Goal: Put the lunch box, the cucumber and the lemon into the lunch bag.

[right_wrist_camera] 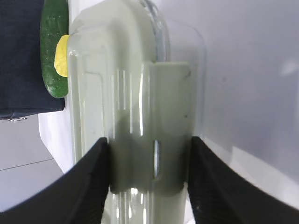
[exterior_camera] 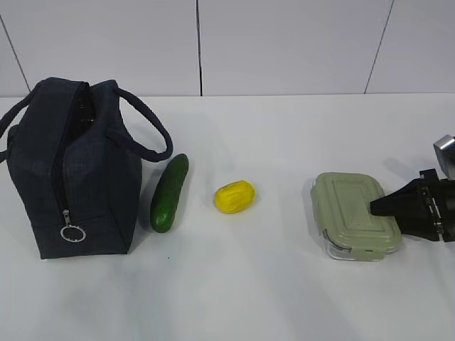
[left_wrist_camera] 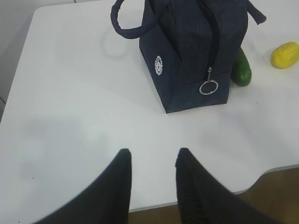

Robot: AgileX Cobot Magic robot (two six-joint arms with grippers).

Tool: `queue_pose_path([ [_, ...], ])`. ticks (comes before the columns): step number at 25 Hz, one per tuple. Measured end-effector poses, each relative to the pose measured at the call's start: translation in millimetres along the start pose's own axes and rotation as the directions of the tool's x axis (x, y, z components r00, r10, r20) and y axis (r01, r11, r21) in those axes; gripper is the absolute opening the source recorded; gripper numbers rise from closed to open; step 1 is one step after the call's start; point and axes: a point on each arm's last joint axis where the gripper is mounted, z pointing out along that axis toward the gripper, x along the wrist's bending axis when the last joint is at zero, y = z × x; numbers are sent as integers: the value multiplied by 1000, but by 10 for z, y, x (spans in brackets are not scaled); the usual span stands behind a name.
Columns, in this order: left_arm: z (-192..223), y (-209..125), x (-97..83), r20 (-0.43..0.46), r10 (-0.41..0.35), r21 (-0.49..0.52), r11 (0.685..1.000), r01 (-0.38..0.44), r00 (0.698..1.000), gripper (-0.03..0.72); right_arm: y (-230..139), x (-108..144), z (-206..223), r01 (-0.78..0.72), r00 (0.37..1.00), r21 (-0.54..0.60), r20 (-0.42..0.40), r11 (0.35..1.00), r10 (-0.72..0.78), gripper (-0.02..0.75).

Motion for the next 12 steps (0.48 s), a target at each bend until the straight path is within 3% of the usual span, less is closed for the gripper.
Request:
queue_pose_path([
  [12,0,0,0,0,0,0,1000,0,1000,241,9,39,-39,9,999,3,31,1000,-9,373],
])
